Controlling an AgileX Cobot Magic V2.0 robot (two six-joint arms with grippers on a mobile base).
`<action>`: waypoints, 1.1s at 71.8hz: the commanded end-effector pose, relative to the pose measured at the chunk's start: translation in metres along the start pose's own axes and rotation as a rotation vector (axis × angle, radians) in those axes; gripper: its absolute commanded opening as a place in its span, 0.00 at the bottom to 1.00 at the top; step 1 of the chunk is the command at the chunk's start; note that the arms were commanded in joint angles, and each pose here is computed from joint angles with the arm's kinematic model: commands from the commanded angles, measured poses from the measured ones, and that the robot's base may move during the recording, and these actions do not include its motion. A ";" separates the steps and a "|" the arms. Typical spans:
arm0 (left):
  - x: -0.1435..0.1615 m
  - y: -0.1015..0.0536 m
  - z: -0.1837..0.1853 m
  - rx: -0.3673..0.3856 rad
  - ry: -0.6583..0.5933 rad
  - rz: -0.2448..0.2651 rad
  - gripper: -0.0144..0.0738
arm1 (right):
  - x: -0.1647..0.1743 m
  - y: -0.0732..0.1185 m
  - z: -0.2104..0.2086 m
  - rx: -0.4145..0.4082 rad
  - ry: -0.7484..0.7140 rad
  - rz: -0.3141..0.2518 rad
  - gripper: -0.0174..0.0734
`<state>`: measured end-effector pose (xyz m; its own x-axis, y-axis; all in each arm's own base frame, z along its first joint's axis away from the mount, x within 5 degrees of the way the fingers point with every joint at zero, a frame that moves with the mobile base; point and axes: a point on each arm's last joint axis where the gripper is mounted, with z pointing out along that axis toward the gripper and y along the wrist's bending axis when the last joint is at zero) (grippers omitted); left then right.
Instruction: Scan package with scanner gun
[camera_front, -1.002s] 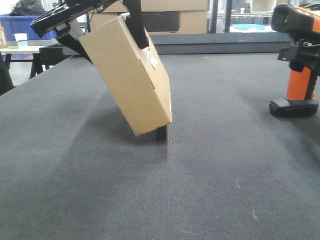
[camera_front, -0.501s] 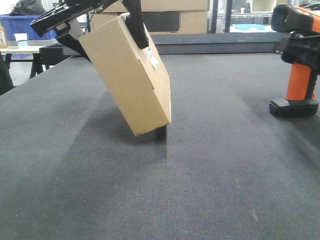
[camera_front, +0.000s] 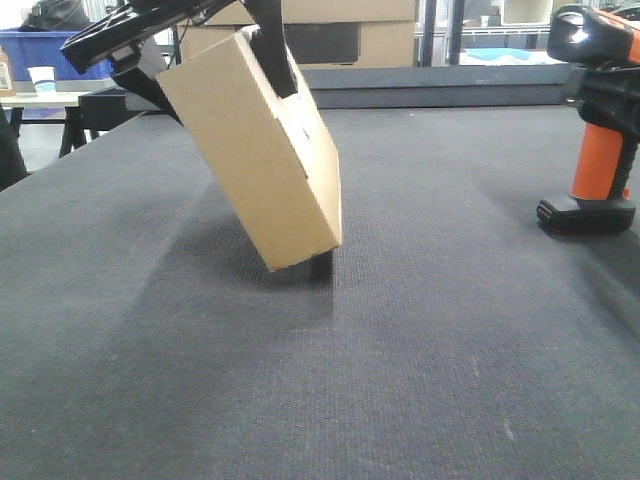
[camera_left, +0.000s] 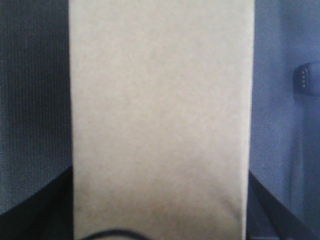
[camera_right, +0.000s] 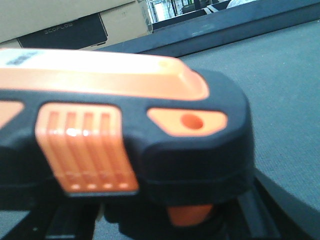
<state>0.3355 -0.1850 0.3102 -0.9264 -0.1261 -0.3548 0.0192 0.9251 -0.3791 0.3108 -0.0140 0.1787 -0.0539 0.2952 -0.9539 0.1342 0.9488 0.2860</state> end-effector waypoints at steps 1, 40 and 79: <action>0.000 -0.003 -0.006 0.017 -0.023 0.010 0.04 | -0.002 0.002 0.001 -0.020 -0.017 -0.007 0.06; 0.000 -0.011 -0.007 0.108 -0.020 -0.054 0.04 | -0.037 0.014 -0.009 -0.041 -0.101 -0.520 0.01; 0.000 -0.011 -0.007 0.109 -0.022 -0.053 0.04 | -0.044 0.015 -0.008 -0.038 -0.114 -0.329 0.01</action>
<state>0.3349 -0.1915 0.3124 -0.9292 -0.1740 -0.3260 -0.0034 0.8862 -0.4632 0.3060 -0.0107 0.2097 -0.0945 -0.1763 -0.9798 0.0616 0.9813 -0.1825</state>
